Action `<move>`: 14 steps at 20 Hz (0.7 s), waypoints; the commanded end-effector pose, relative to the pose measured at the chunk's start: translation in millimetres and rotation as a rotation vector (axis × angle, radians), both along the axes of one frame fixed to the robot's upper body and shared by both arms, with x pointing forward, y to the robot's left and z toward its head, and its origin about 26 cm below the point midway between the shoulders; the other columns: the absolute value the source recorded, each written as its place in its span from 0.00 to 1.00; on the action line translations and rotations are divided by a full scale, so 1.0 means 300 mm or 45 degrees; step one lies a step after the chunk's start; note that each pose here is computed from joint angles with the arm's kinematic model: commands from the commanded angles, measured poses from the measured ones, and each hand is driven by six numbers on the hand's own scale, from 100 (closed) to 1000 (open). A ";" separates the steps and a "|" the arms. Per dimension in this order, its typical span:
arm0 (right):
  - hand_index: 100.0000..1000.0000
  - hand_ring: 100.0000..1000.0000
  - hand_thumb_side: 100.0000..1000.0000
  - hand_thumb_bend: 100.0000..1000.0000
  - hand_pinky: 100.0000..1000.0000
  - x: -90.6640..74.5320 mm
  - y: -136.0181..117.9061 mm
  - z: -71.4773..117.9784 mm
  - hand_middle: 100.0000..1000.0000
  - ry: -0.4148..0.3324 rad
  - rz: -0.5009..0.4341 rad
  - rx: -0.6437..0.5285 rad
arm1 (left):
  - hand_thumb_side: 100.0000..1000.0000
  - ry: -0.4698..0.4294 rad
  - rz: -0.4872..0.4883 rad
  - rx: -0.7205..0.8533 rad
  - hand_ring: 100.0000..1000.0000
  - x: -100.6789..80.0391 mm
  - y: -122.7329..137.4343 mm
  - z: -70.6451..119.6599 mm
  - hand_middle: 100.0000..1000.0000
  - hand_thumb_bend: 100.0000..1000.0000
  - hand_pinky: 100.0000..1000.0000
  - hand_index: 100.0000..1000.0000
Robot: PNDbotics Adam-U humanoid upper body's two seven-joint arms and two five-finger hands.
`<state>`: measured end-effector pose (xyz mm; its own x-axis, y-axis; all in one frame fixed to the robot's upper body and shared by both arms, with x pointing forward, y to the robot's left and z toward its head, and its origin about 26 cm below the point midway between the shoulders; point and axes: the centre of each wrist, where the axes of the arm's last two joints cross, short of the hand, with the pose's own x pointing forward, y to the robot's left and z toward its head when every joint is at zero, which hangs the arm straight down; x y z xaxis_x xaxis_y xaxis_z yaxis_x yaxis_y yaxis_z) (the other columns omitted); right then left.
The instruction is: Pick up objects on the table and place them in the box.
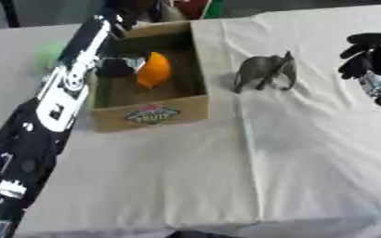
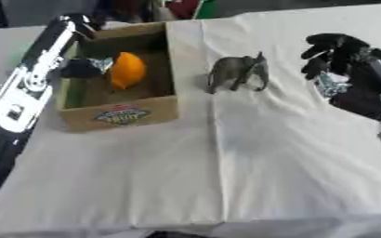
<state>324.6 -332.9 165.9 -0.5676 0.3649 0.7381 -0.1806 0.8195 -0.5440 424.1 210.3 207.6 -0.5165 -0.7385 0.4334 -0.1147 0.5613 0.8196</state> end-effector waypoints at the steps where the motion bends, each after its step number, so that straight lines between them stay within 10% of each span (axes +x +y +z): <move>1: 0.81 0.56 0.30 0.00 0.53 -0.002 -0.016 0.029 0.61 -0.032 -0.017 -0.016 | 0.18 -0.112 -0.010 -0.029 0.62 -0.063 0.051 0.125 0.63 0.29 0.61 0.78; 14: 0.81 0.56 0.30 0.00 0.53 -0.001 -0.019 0.033 0.61 -0.037 -0.020 -0.016 | 0.14 -0.102 0.262 -0.143 0.59 -0.251 0.321 0.067 0.60 0.22 0.58 0.76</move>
<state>324.1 -335.0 165.7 -0.5639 0.3680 0.7393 -0.1698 0.8244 -0.5399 352.0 297.3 213.4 -0.3992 -0.7564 0.5182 -0.2504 0.6336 0.7320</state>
